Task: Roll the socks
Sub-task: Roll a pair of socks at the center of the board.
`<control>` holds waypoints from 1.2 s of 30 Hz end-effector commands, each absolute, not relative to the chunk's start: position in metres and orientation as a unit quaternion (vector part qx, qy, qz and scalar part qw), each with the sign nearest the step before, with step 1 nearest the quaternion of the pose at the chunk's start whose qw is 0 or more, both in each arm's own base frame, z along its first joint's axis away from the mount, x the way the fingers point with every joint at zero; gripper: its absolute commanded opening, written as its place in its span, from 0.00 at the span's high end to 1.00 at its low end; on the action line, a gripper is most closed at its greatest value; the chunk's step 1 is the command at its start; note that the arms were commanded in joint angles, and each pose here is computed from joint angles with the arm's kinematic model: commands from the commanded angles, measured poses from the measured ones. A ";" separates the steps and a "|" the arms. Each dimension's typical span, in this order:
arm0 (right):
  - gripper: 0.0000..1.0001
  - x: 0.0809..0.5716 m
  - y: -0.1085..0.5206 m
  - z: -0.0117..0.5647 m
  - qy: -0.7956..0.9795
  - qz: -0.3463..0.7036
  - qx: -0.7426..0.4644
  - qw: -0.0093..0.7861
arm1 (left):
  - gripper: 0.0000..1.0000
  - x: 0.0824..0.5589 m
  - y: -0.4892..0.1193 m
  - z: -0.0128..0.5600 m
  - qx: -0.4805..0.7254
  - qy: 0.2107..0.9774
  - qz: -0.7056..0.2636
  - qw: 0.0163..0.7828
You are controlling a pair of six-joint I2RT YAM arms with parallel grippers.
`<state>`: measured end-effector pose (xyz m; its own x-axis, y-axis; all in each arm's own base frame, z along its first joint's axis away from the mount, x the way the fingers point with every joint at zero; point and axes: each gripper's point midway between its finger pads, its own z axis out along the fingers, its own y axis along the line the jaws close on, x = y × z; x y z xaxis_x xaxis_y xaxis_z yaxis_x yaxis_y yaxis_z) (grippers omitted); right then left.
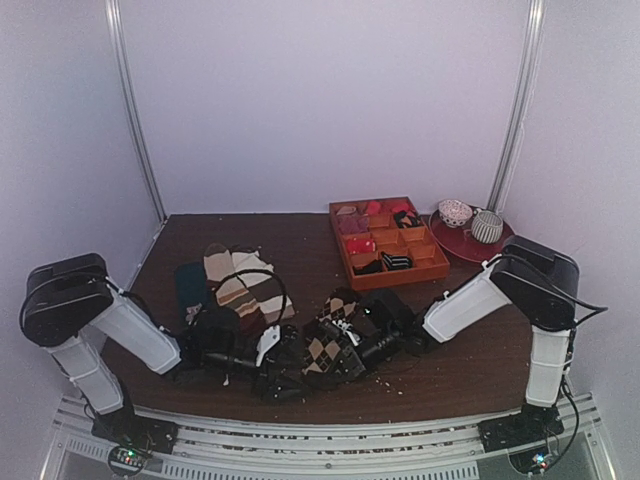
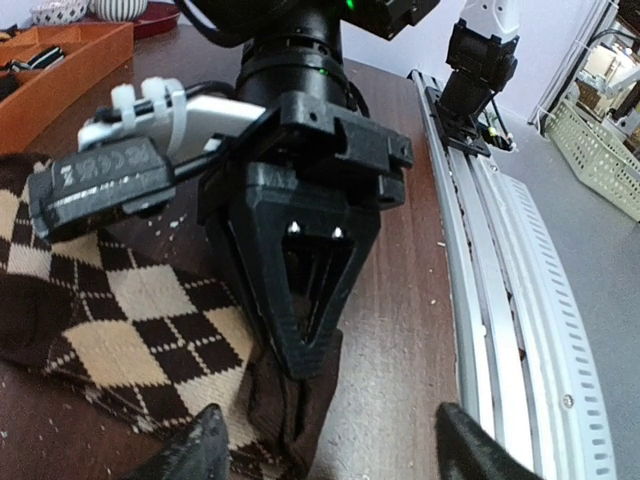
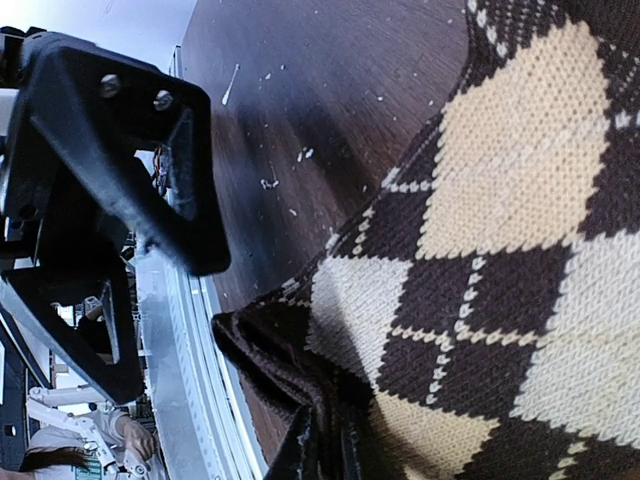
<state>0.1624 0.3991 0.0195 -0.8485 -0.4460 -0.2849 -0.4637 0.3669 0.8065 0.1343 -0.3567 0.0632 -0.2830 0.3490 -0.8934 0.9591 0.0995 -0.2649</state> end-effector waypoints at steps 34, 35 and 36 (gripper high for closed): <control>0.91 0.150 0.362 -0.036 0.881 0.416 -0.222 -0.045 | 1.00 0.134 -0.378 0.019 0.504 0.675 -0.463 0.275; 0.89 0.152 0.364 -0.032 0.878 0.419 -0.228 -0.037 | 1.00 0.133 -0.377 0.018 0.498 0.681 -0.465 0.270; 0.87 0.153 0.366 -0.026 0.873 0.425 -0.237 -0.027 | 1.00 0.132 -0.375 0.017 0.488 0.689 -0.467 0.263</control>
